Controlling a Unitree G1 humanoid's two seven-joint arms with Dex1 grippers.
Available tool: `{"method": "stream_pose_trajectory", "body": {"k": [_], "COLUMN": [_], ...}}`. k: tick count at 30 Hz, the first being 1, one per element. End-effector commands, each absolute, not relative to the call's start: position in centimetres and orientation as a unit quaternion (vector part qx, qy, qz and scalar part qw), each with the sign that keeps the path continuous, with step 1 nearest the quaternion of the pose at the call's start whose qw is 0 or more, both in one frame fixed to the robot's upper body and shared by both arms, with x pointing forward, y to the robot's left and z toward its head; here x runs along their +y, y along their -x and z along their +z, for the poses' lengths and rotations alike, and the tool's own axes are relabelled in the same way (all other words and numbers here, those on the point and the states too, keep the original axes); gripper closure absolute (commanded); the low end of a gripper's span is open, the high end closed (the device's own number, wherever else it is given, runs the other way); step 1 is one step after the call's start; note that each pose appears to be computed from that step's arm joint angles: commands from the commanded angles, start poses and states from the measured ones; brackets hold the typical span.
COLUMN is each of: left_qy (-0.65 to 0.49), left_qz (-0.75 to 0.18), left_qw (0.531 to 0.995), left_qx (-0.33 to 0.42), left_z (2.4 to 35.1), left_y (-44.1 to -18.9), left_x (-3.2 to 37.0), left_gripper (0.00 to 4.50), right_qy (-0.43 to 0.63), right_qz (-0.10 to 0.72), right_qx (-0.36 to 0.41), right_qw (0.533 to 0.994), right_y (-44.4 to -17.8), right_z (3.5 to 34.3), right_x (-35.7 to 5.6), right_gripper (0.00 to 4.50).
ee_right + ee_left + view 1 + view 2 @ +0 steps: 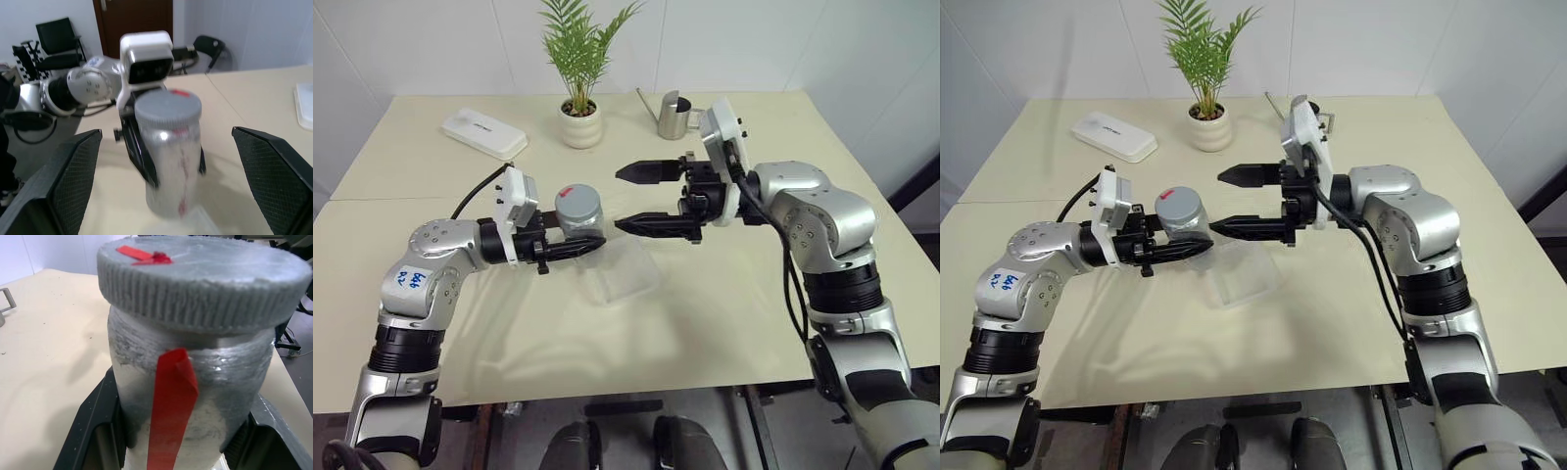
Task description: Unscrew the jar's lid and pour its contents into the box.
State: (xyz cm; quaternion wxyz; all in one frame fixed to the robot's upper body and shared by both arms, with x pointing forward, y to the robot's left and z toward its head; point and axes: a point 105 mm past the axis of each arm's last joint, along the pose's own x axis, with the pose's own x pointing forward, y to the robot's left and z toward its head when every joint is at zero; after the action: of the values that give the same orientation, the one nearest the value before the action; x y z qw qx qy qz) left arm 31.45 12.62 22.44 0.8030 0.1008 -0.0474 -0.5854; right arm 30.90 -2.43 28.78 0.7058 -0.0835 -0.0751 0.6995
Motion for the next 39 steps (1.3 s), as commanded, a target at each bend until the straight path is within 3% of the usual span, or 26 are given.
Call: {"method": "stream_pose_trajectory", "body": {"k": [1,7,19,22,26,34,39], "left_qy": [-0.114,-0.113,-0.112,-0.112,-0.113,-0.112,-0.109], "left_qz": [-0.59,-0.593,-0.594,-0.594,-0.594,-0.592,-0.589], "left_qw": [0.796,0.794,0.793,0.793,0.794,0.795,0.798], "left_qx": [-0.07,-0.069,-0.07,-0.071,-0.071,-0.065,-0.061], "left_z": [23.5,23.5,23.6,23.6,23.6,23.2,23.0], "left_y": [-31.0,-31.0,-31.0,-31.0,-31.0,-30.9,-30.9], "left_x": [12.4,12.2,12.2,12.2,12.2,12.5,12.9], "left_gripper": [2.53,2.53,2.53,2.53,2.53,2.53,2.53], "right_qy": [0.107,0.111,0.113,0.109,0.099,-0.013,-0.05], "right_qz": [0.697,0.692,0.689,0.689,0.695,0.748,0.725], "right_qx": [-0.094,-0.09,-0.07,-0.072,-0.081,-0.119,-0.126], "right_qw": [0.702,0.707,0.712,0.713,0.707,0.652,0.675], "right_y": [-30.3,-30.4,-30.8,-30.8,-30.4,-27.3,-27.7], "right_z": [29.9,29.8,29.2,29.3,29.8,32.8,33.3], "right_x": [-0.4,1.7,2.3,2.3,2.2,1.3,-0.5], "right_gripper": [0.03,0.03,0.03,0.65,1.91,1.95,1.95]}}
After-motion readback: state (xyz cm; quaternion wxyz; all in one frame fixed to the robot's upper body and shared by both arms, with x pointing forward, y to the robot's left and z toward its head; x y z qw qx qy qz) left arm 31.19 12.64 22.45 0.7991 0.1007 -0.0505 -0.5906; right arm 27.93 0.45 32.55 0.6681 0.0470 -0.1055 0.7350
